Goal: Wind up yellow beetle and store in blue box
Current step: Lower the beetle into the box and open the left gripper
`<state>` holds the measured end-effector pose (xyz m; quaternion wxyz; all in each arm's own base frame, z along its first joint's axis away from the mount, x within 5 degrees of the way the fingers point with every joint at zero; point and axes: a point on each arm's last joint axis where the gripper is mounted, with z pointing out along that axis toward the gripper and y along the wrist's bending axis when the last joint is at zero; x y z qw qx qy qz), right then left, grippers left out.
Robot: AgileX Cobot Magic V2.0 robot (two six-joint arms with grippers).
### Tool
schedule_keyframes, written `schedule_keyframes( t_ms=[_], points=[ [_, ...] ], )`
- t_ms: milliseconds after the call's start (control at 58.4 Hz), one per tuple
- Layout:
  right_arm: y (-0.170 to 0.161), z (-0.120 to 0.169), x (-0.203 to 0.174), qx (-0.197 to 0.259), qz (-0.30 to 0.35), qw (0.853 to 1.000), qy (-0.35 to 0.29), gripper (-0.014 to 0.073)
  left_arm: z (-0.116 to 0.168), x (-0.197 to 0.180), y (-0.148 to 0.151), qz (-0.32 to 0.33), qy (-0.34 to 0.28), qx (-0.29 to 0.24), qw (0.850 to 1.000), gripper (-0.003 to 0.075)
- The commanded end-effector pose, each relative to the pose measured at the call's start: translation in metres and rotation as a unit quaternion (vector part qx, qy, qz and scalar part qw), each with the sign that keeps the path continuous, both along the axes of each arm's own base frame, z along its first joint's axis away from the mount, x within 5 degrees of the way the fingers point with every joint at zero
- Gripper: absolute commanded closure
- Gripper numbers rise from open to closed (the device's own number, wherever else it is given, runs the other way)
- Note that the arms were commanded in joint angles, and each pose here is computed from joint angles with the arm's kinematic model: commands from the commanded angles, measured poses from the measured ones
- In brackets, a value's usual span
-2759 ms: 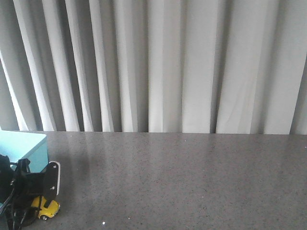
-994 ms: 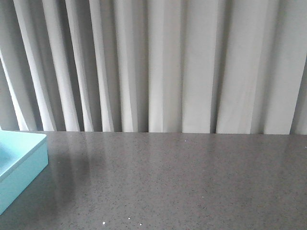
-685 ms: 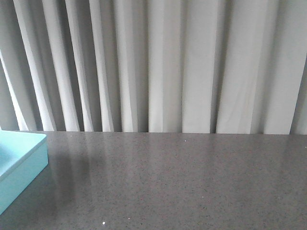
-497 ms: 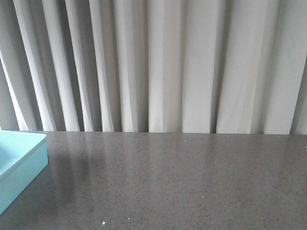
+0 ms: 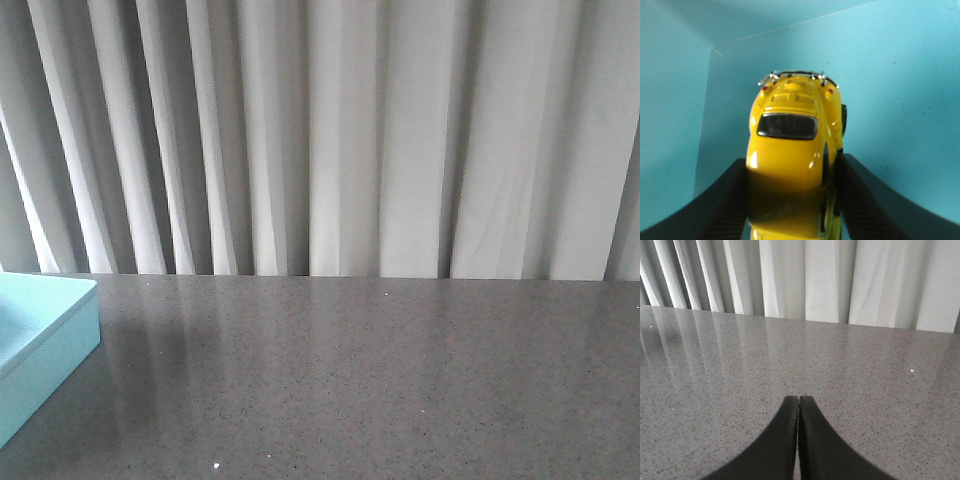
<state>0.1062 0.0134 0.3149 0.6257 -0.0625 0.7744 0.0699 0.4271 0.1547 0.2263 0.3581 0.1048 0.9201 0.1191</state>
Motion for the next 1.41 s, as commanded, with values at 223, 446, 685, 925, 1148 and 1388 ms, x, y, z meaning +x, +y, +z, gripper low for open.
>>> schedule_keyframes(
  t_ms=[223, 446, 685, 925, 1148, 1388],
  points=[
    [-0.002, 0.010, 0.001, 0.007, -0.012, 1.000, -0.024, 0.0602, 0.063, -0.002, 0.000, 0.060, -0.130, -0.011, 0.990, 0.0239],
    [-0.002, 0.010, 0.001, 0.007, -0.012, 1.000, -0.024, 0.0602, 0.132, -0.026, -0.008, 0.088, -0.227, -0.026, 0.970, 0.0318],
    [-0.002, 0.010, 0.001, 0.007, -0.012, 1.000, -0.024, 0.0602, 0.191, -0.064, -0.029, 0.127, -0.296, -0.145, 0.936, 0.0582],
    [-0.002, 0.010, 0.001, 0.007, -0.012, 1.000, -0.024, 0.0602, 0.234, -0.113, -0.063, 0.088, -0.288, -0.236, 0.924, 0.0727],
    [-0.002, 0.010, 0.001, 0.007, -0.012, 1.000, -0.024, 0.0602, 0.267, -0.188, -0.102, 0.038, -0.320, -0.275, 0.906, 0.0727],
    [-0.002, 0.010, 0.001, 0.007, -0.012, 1.000, -0.024, 0.0602, 0.243, -0.283, -0.146, 0.012, -0.324, -0.294, 0.899, 0.0727]
  ],
)
